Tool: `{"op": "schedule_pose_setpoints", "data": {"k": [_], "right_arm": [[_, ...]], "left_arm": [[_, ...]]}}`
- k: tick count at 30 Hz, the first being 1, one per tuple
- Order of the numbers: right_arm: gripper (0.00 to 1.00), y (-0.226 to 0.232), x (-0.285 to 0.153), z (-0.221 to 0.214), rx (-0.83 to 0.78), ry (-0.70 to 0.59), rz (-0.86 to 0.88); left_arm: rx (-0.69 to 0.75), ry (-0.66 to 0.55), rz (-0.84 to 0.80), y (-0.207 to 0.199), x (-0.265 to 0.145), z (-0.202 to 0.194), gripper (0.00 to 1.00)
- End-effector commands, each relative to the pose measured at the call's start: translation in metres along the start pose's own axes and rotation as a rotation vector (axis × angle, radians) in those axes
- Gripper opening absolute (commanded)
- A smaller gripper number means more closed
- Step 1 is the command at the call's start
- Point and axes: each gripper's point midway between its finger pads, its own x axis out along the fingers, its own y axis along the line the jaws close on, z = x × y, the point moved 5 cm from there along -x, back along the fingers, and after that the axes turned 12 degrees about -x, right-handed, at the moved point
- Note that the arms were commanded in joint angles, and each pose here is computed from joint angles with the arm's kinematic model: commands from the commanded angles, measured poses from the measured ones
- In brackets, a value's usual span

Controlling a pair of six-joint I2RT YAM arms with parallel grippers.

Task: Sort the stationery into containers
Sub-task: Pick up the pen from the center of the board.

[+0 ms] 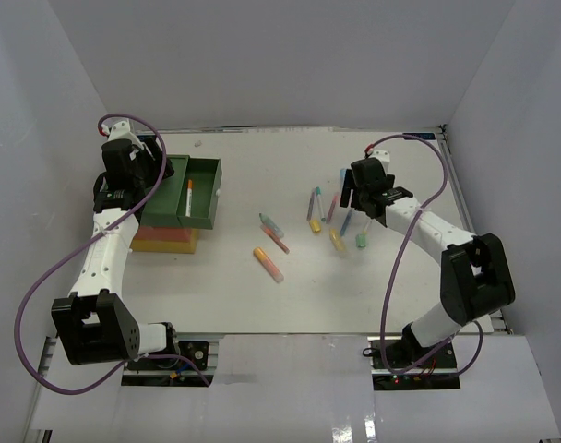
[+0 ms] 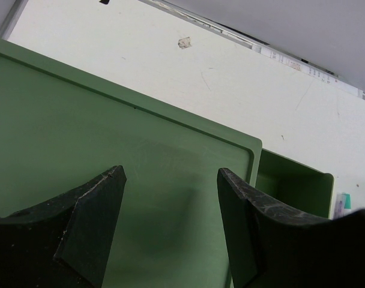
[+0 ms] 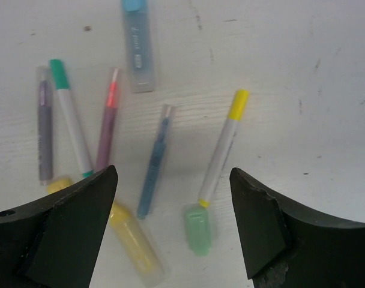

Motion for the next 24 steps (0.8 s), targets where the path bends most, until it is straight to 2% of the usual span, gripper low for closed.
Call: {"op": "schedule_pose_setpoints", "data": {"k": [1, 12, 16, 24], "right_arm": [[0.81, -0.025, 0.015, -0.006, 0.076, 0.028, -0.109], [0.68, -0.047, 0.066, -0.044, 0.201, 0.193, -0.183], [0.59, -0.049, 0.074, -0.059, 0.244, 0.228, -0.191], [0.52, -0.046, 0.079, -0.077, 0.254, 0.266, -0.18]], "left_arm": [[-0.009, 0.089, 0.026, 0.008, -0.006, -0.02, 0.74], [-0.011, 0.091, 0.019, 0.007, -0.007, -0.02, 0.74], [-0.011, 0.091, 0.02, 0.007, -0.007, -0.02, 0.74], [-0.013, 0.089, 0.019, 0.007, -0.008, -0.019, 0.74]]}}
